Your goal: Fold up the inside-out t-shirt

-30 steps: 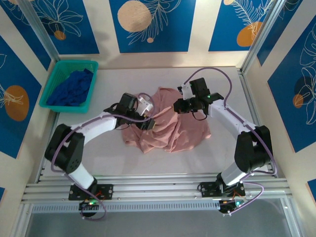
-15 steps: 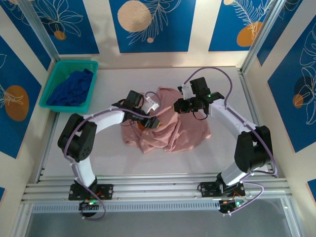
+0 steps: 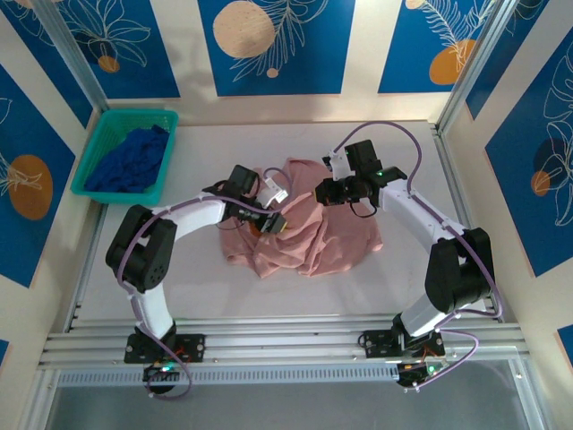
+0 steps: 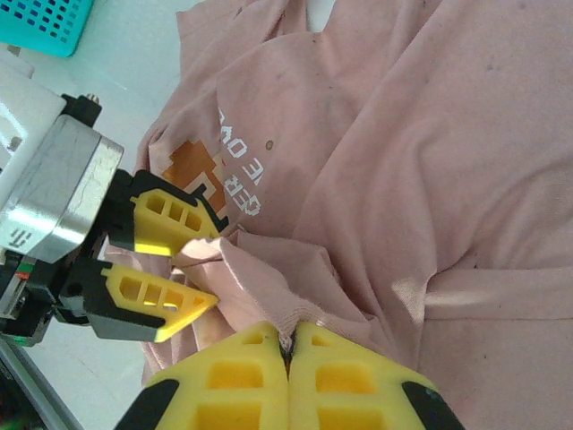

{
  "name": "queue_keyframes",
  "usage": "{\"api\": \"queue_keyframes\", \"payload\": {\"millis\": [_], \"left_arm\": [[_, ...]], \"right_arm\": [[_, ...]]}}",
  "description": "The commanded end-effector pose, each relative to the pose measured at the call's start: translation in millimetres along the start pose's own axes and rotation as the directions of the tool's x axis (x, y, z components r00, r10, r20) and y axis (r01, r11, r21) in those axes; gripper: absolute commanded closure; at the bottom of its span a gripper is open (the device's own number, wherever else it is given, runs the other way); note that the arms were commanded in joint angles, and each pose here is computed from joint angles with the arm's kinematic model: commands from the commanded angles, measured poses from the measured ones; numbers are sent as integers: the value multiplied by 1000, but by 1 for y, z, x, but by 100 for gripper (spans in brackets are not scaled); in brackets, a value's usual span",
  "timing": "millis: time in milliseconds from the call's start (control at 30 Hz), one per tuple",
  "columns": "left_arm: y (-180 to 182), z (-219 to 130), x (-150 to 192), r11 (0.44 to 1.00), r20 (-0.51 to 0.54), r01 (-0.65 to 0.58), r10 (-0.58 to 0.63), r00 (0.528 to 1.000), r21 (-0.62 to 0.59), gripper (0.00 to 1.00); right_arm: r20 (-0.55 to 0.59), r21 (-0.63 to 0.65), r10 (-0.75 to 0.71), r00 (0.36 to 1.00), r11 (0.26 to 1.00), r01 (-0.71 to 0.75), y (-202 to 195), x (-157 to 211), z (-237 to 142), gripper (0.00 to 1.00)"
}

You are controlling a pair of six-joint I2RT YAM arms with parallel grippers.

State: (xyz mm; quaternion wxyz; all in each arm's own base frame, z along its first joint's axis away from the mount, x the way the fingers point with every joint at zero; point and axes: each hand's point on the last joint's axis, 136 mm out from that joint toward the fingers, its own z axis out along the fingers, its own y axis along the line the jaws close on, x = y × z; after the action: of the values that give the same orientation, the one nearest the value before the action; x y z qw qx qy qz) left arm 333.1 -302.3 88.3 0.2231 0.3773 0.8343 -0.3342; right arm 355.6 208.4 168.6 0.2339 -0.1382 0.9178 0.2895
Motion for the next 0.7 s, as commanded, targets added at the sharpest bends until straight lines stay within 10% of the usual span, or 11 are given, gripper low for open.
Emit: {"api": "queue_keyframes", "payload": {"millis": [0, 133, 400, 500, 667], "left_arm": [[3, -4, 3, 1000, -1, 12, -12, 1000, 10, 77], [9, -24, -9, 998, 70, 34, -31, 997, -45, 99], [52, -123, -14, 866, 340, 346, -222, 914, -362, 100], [63, -170, -4, 763, 454, 484, -280, 846, -429, 100], [59, -219, -3, 693, 554, 562, -276, 785, -451, 100]], "right_arm": [[4, -22, -9, 1000, 1000, 9, 4, -7, -2, 100], [14, -33, -17, 1000, 999, 18, 10, -10, -1, 100], [-9, -53, -119, 993, 992, 118, 57, -14, 11, 73], [-15, 65, -106, 994, 992, 107, 40, -4, 1, 48], [-10, 194, 59, 998, 979, -56, -7, 40, -19, 42]]}}
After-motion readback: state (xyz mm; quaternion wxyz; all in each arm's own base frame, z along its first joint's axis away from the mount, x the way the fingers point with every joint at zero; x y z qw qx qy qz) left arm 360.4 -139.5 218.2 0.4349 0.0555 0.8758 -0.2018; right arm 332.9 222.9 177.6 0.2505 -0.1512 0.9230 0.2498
